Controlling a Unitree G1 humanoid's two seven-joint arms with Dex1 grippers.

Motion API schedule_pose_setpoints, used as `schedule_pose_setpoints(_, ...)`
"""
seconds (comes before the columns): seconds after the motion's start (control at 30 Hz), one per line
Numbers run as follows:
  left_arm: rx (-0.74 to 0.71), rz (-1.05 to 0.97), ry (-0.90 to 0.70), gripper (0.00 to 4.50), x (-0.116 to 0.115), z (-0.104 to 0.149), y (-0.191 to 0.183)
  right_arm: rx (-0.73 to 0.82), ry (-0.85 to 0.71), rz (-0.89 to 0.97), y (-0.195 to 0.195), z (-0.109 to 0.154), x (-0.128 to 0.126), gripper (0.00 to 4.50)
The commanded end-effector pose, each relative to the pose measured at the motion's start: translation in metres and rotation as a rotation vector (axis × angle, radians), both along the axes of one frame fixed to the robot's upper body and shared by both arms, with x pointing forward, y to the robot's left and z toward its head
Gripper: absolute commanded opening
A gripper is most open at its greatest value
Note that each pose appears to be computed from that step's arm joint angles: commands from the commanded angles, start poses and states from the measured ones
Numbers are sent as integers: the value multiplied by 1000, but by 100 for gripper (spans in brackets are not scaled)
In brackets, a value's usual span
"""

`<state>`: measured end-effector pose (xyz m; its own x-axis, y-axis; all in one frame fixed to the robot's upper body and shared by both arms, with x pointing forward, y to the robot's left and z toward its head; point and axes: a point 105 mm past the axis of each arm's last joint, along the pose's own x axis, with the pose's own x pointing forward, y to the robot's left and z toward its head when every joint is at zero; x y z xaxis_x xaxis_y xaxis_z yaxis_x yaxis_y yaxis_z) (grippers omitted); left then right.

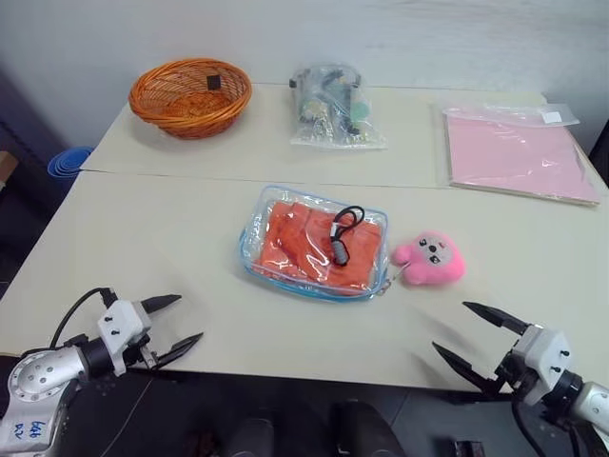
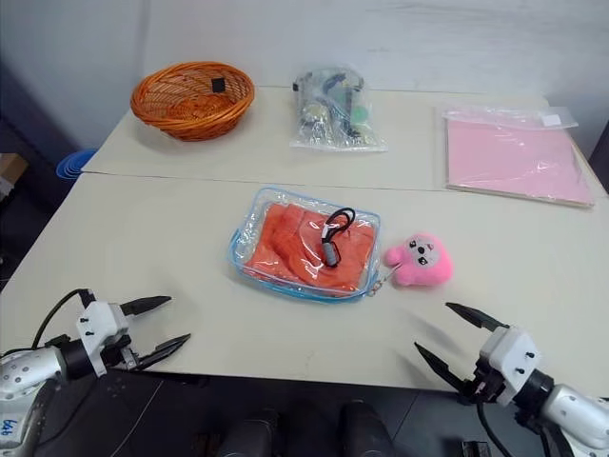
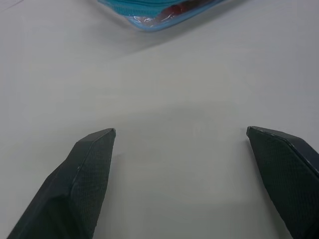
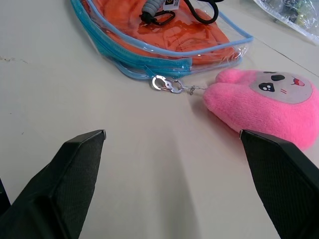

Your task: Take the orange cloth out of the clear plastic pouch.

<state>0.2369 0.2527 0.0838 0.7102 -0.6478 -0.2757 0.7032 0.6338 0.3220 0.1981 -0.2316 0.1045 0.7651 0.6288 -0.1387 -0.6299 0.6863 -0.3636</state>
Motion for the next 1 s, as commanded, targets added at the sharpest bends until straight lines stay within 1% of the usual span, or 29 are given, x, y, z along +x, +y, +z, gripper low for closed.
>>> schedule_pose_setpoints(0.03,1,-7,-37,444,3,8,-2,2,-33,2,1,4,1,450)
schedule_pose_setpoints(0.1,-26,1,-45,444,6,11,-3,2,-32,2,0,3,2,450)
schedule_pose_setpoints(0.43,-56,64,-82,444,19,20,2,0,-28,-10,-1,-4,3,450)
schedule_pose_setpoints(0.5,-54,64,-77,444,21,21,3,-5,-37,-14,-2,-4,3,450)
schedule_pose_setpoints(0.67,-101,13,-49,444,21,33,-1,7,-39,3,3,-4,-2,450)
schedule_pose_setpoints(0.73,-144,-38,-27,444,20,42,-5,46,-56,32,13,5,-1,450)
schedule_pose_setpoints(0.83,-211,-117,-16,444,19,61,-13,126,-73,109,40,27,4,450)
schedule_pose_setpoints(0.87,-245,-136,-14,444,19,69,-15,149,-70,145,56,37,10,450)
schedule_pose_setpoints(0.93,-275,-158,5,444,19,75,-18,175,-45,172,75,47,19,450)
schedule_pose_setpoints(1.0,-263,-224,35,444,15,75,-24,230,-1,155,99,56,46,450)
